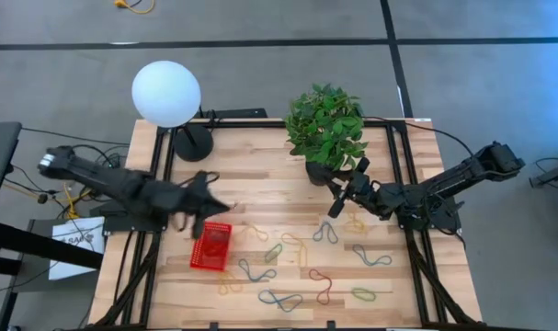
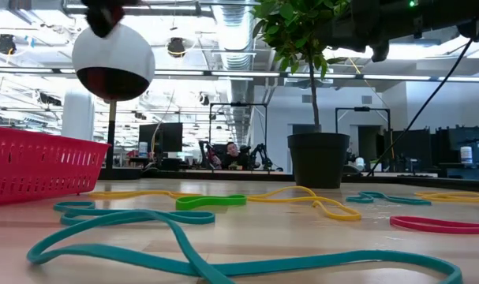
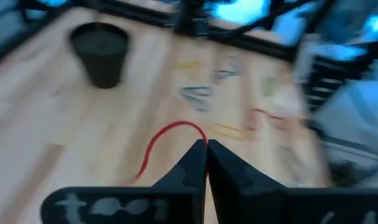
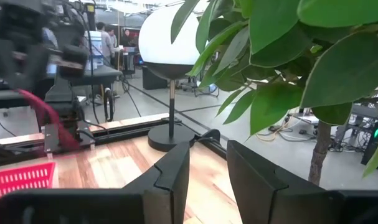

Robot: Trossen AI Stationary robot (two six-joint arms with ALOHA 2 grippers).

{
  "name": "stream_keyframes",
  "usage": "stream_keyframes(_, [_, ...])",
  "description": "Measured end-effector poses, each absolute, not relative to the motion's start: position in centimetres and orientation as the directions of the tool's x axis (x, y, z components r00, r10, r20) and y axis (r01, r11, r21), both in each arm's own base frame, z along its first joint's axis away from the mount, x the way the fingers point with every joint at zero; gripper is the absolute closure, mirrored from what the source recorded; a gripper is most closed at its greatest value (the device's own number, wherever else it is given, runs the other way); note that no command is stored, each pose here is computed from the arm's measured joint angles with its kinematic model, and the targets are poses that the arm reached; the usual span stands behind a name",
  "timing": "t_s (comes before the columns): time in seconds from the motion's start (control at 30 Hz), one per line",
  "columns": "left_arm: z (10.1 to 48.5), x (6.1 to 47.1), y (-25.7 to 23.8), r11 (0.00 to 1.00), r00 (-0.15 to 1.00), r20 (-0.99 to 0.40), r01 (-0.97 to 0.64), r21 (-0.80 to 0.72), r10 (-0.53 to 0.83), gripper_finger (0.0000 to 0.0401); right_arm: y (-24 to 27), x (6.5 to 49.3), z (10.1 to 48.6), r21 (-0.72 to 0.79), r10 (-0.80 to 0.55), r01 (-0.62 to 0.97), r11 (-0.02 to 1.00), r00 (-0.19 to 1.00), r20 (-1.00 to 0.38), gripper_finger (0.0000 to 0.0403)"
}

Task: Pick and place items into bin
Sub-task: Put the red rubber band into the red bin

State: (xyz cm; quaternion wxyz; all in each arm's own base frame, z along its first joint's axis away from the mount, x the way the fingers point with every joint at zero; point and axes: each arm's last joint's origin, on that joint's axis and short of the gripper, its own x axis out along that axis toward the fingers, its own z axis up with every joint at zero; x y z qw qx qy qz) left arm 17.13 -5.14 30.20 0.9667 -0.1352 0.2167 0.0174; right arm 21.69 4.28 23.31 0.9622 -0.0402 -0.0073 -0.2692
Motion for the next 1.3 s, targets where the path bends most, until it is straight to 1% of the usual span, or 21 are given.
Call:
stream_keyframes(0.1, [30.5,15.7,-6.4,0.955,0.907,-0.416,-0.07,-0.289,-0.059,0.0401,4.3,21.7,23.3,-0.074,-0.517,0.518,0.852,0.855,0.036,0.03])
stream_keyframes(0.2, [29.8,14.8,-7.4,0.955,0.879,-0.473,-0.09,-0.281,-0.057,0.0401,4.3,21.7,23.3,-0.074,-0.517,0.518,0.852,0.855,0.035,0.03])
stream_keyframes(0.27, [28.9,14.6,-8.0,0.954,0.843,-0.536,-0.122,-0.273,-0.045,0.0401,4.3,21.7,23.3,-0.074,-0.517,0.518,0.852,0.855,0.035,0.03])
stream_keyframes(0.4, [26.9,14.6,-9.2,0.953,0.758,-0.652,-0.215,-0.214,0.025,0.0401,4.3,21.7,23.3,-0.074,-0.517,0.518,0.852,0.856,0.035,0.03])
stream_keyframes(0.57, [24.6,15.4,-10.3,0.923,0.652,-0.75,-0.348,-0.166,0.111,0.0401,4.3,21.7,23.3,-0.073,-0.517,0.518,0.852,0.856,0.035,0.03])
stream_keyframes(0.73, [22.7,16.4,-11.7,0.926,0.56,-0.826,-0.342,-0.161,0.063,0.0401,4.3,21.7,23.3,-0.073,-0.517,0.518,0.852,0.855,0.036,0.03])
stream_keyframes(0.93, [20.9,17.3,-12.6,0.923,0.5,-0.861,-0.367,-0.114,0.093,0.0401,4.3,21.7,23.3,-0.073,-0.517,0.518,0.852,0.855,0.036,0.03])
stream_keyframes(1.13, [20.0,17.6,-12.9,0.903,0.467,-0.876,-0.418,-0.1,0.119,0.0401,4.3,21.7,23.3,-0.073,-0.517,0.519,0.852,0.855,0.036,0.03])
stream_keyframes(1.3, [19.8,17.7,-13.0,0.902,0.458,-0.881,-0.421,-0.099,0.117,0.0385,4.3,21.7,23.3,-0.073,-0.517,0.519,0.852,0.855,0.036,0.03])
